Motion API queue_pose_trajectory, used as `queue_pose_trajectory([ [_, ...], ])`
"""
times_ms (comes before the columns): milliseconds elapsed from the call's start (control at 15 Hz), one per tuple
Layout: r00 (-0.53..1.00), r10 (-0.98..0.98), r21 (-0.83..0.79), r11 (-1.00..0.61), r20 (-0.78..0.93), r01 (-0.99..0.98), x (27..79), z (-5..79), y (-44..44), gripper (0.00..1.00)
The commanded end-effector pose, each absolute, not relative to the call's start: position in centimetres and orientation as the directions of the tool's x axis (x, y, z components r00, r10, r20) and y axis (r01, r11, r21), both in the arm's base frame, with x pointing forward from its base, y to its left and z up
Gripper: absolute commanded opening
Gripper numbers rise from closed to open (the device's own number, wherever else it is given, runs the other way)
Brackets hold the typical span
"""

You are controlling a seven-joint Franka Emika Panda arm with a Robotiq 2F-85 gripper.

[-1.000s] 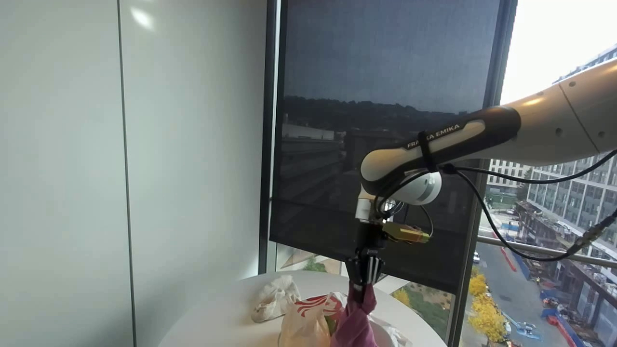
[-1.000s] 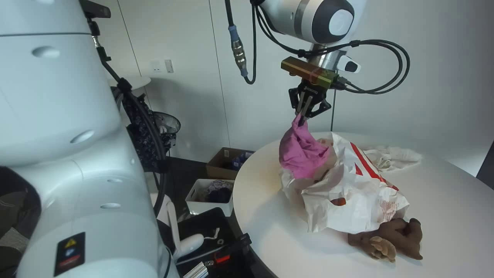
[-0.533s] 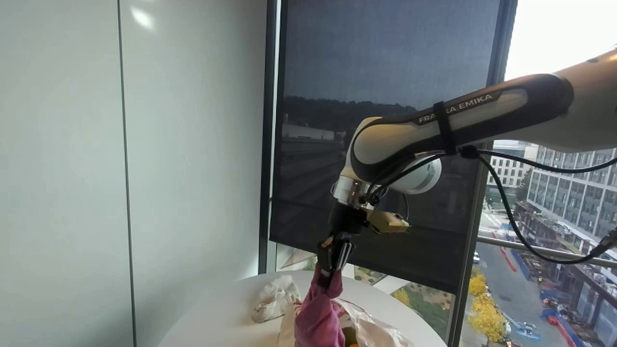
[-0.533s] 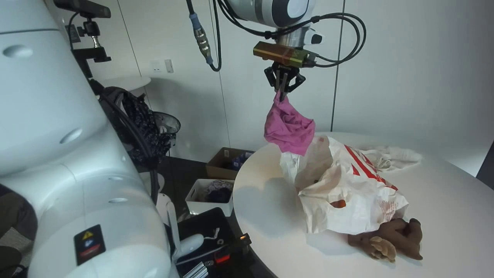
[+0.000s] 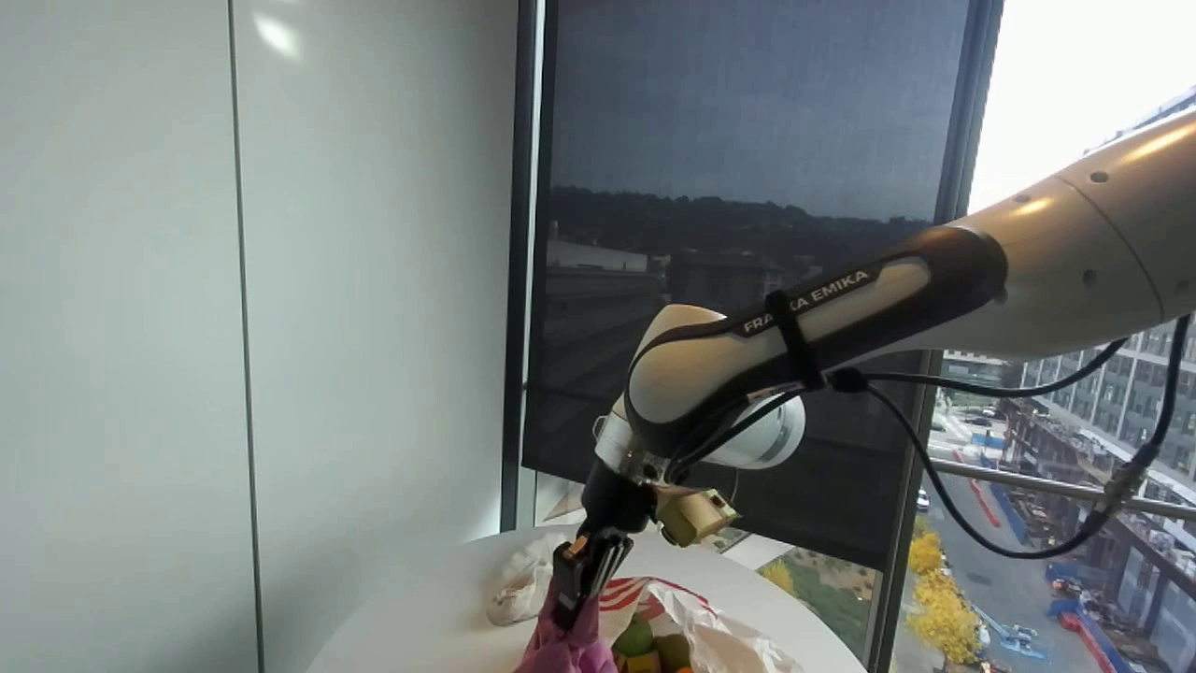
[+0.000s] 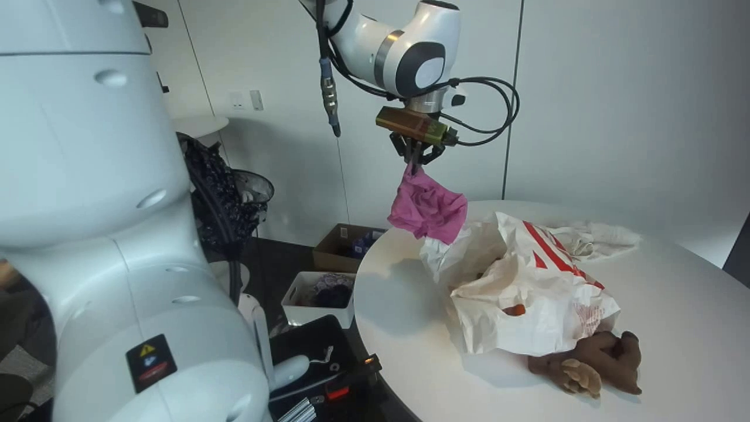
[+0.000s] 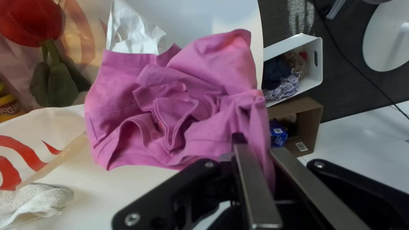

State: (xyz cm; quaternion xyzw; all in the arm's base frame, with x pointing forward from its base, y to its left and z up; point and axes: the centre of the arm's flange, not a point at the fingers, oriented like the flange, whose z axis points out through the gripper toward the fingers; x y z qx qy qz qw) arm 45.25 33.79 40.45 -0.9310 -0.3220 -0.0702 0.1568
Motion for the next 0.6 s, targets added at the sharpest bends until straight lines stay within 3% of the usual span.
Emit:
queue_pose_trajectory([
  [0, 0.767, 0.577, -0.254, -0.726, 0.28, 0.639, 46.3, 37.1, 36.5, 0.03],
  [533, 0.73, 0.644, -0.278, -0.675, 0.231, 0.684, 45.5, 31.6, 41.3, 0.03],
])
